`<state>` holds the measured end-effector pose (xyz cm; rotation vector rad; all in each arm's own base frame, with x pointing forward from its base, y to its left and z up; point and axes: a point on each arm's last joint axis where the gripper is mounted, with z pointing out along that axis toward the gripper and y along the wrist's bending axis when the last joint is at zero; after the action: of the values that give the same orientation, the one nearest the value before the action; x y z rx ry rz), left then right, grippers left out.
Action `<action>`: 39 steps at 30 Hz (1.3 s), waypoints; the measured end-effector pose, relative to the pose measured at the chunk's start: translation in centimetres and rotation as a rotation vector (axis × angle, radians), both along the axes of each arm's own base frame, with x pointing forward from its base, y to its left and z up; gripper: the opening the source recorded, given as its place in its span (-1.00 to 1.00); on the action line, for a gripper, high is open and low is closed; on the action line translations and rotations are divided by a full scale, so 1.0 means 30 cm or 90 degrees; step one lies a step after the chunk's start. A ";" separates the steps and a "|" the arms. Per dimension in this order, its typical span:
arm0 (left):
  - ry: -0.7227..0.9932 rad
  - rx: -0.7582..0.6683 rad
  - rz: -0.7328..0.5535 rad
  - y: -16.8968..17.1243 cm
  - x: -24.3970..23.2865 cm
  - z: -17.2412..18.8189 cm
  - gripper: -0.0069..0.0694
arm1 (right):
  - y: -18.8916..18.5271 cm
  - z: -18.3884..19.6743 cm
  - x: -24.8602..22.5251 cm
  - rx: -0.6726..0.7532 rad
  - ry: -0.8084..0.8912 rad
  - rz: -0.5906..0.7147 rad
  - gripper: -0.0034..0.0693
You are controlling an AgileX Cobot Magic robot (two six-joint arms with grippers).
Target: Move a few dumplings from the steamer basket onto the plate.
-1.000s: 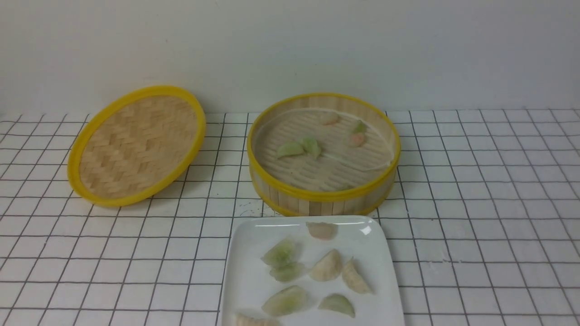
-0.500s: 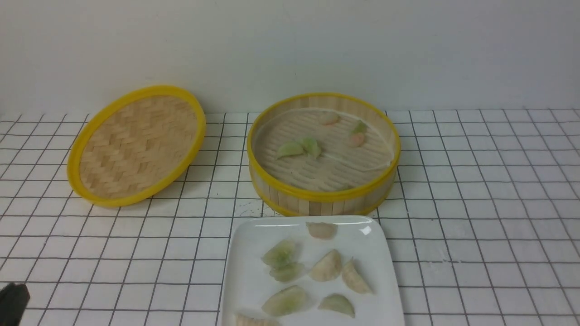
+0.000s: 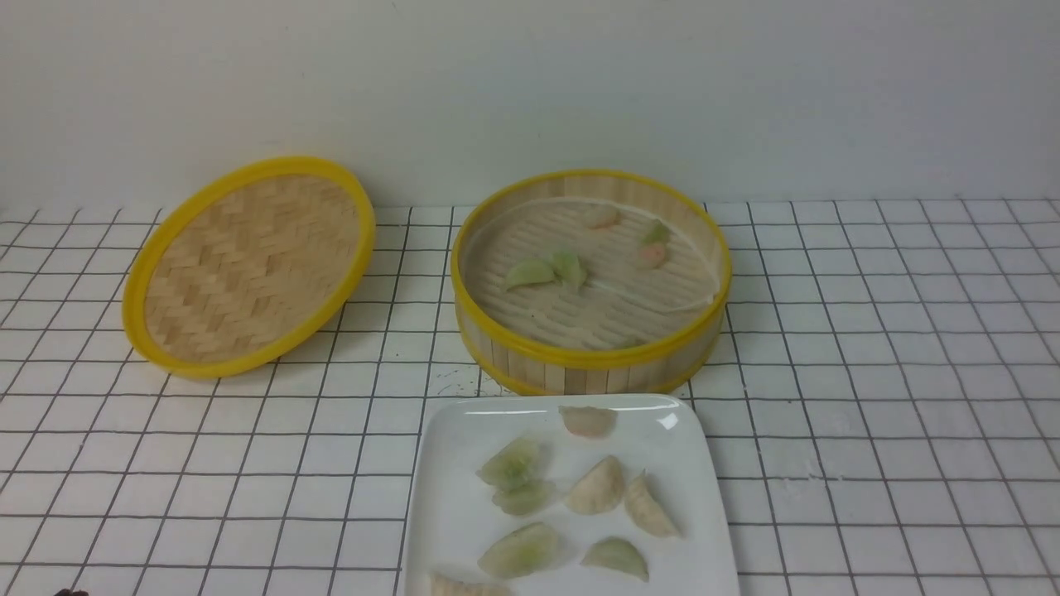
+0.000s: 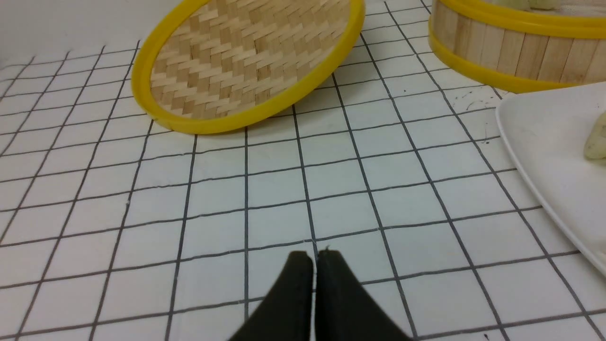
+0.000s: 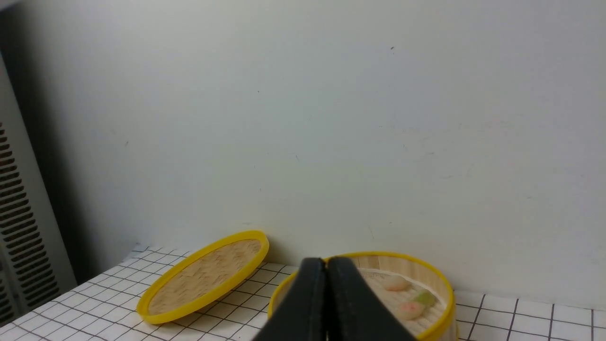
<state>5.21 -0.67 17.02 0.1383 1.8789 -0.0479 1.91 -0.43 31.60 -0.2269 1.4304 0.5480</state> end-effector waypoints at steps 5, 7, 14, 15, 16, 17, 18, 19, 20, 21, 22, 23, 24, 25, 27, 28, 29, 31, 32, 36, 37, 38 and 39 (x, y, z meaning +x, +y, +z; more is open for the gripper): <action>0.001 0.000 0.000 0.000 0.000 0.000 -0.84 | 0.000 0.000 0.000 0.000 0.000 0.000 -0.94; 0.001 0.000 0.000 0.000 0.000 0.000 -0.84 | 0.000 0.000 0.000 0.000 0.000 0.000 -0.94; 0.001 0.000 0.000 0.000 0.000 0.000 -0.84 | 0.000 0.000 0.000 0.000 0.000 0.000 -0.94; 0.001 0.000 0.000 0.000 0.000 0.000 -0.84 | 0.000 0.000 0.000 0.000 0.000 0.000 -0.94; 0.000 0.001 0.000 0.000 0.000 0.000 -0.84 | 0.000 0.000 0.000 0.000 0.000 0.000 -0.94; 0.000 0.001 0.000 0.000 0.000 0.000 -0.84 | 0.000 0.000 0.000 0.000 0.000 0.000 -0.94; 0.000 0.001 0.000 0.000 0.000 0.000 -0.84 | 0.000 0.000 0.000 0.000 0.000 0.000 -0.94; 0.000 0.001 0.000 0.000 0.000 0.000 -0.84 | 0.000 0.000 0.000 0.000 0.000 0.000 -0.94; 0.000 0.001 0.000 0.000 0.000 0.000 -0.84 | 0.000 0.000 0.000 0.001 0.001 0.001 -0.94; 0.000 0.001 0.000 0.000 0.000 0.000 -0.84 | 0.001 -0.001 -0.001 0.003 0.003 0.004 -0.94; 0.000 0.001 0.000 0.000 0.000 0.000 -0.84 | 0.005 -0.002 -0.003 0.007 0.009 0.014 -0.94; 0.000 0.001 0.000 0.000 0.000 0.000 -0.84 | 0.009 -0.004 -0.004 0.009 0.014 0.023 -0.94; 0.000 0.001 0.000 0.000 0.000 0.000 -0.84 | 0.014 -0.007 -0.006 0.006 0.017 0.034 -0.94; 0.000 0.001 0.000 0.000 0.000 0.000 -0.84 | 0.020 -0.009 -0.009 -0.003 0.016 0.047 -0.94; 0.000 0.001 0.000 0.000 0.000 0.000 -0.84 | 0.030 -0.014 -0.013 -0.026 0.009 0.066 -0.94; 0.000 0.001 0.000 0.000 0.000 0.000 -0.84 | 0.034 -0.016 -0.015 -0.034 0.006 0.073 -0.94; 0.000 0.001 0.000 0.000 0.000 0.000 -0.84 | 0.034 -0.015 -0.016 -0.035 0.004 0.075 -0.94; 0.000 0.001 0.000 0.000 0.000 0.000 -0.84 | 0.045 -0.028 -0.014 -0.040 0.004 0.090 -0.94; 0.000 0.001 0.000 0.000 0.000 0.000 -0.84 | 0.049 -0.035 -0.011 -0.041 0.005 0.093 -0.94; 0.000 0.001 0.000 0.000 0.000 0.000 -0.84 | 0.064 -0.082 0.009 -0.058 0.004 0.088 -0.94; 0.000 0.002 0.000 0.000 0.000 0.000 -0.84 | 0.068 -0.101 0.018 -0.064 0.010 0.077 -0.94; 0.000 0.002 0.000 0.000 0.000 0.000 -0.84 | 0.070 -0.113 0.023 -0.066 0.012 0.065 -0.94; 0.000 0.002 0.000 0.000 0.000 0.000 -0.84 | 0.071 -0.146 0.038 -0.076 0.025 0.023 -0.94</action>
<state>5.20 -0.66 17.01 0.1400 1.8797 -0.0455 3.06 1.71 27.22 -0.3397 1.5006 0.4995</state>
